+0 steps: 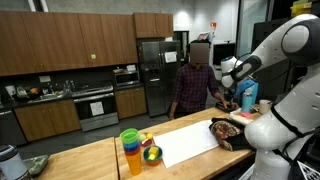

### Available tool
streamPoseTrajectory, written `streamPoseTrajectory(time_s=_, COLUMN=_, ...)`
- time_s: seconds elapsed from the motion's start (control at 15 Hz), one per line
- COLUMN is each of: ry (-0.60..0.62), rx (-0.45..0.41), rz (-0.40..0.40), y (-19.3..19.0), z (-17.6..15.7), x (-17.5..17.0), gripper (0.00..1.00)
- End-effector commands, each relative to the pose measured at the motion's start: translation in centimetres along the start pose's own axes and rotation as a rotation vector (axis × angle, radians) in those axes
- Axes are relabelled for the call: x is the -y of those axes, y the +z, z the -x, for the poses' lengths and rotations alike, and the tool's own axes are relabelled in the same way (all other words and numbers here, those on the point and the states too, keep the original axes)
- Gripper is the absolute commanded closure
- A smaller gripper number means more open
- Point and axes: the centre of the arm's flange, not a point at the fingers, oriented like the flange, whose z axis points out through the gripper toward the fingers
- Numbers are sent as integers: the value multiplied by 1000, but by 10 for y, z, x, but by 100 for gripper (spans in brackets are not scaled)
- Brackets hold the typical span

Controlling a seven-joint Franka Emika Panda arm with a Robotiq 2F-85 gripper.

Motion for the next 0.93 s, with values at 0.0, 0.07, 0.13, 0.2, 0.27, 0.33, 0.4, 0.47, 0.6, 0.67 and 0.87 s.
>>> streamPoseTrajectory(time_s=0.0, ry=-139, rx=-140, rz=-50, y=-4, z=-6, x=10, gripper=0)
streamPoseTrajectory(time_s=0.07, ry=-175, rx=-182, rz=-64, y=-3, z=-8, x=18, gripper=0)
streamPoseTrajectory(time_s=0.13, ry=-215, rx=-221, rz=-77, y=-1, z=-9, x=27, gripper=0)
streamPoseTrajectory(time_s=0.2, ry=-255, rx=-256, rz=-99, y=0, z=-10, x=35, gripper=0)
streamPoseTrajectory(time_s=0.27, ry=-300, rx=-278, rz=-124, y=0, z=-10, x=42, gripper=0)
streamPoseTrajectory(time_s=0.33, ry=-228, rx=-236, rz=-77, y=-5, z=-11, x=37, gripper=0)
streamPoseTrajectory(time_s=0.4, ry=-257, rx=-255, rz=-94, y=-4, z=-10, x=43, gripper=0)
streamPoseTrajectory(time_s=0.47, ry=-270, rx=-261, rz=-101, y=-3, z=-9, x=47, gripper=0)
streamPoseTrajectory(time_s=0.6, ry=-281, rx=-266, rz=-102, y=-3, z=-9, x=47, gripper=0)
streamPoseTrajectory(time_s=0.67, ry=-282, rx=-266, rz=-102, y=-3, z=-9, x=47, gripper=0)
streamPoseTrajectory(time_s=0.87, ry=-373, rx=-290, rz=-299, y=11, z=-13, x=66, gripper=0)
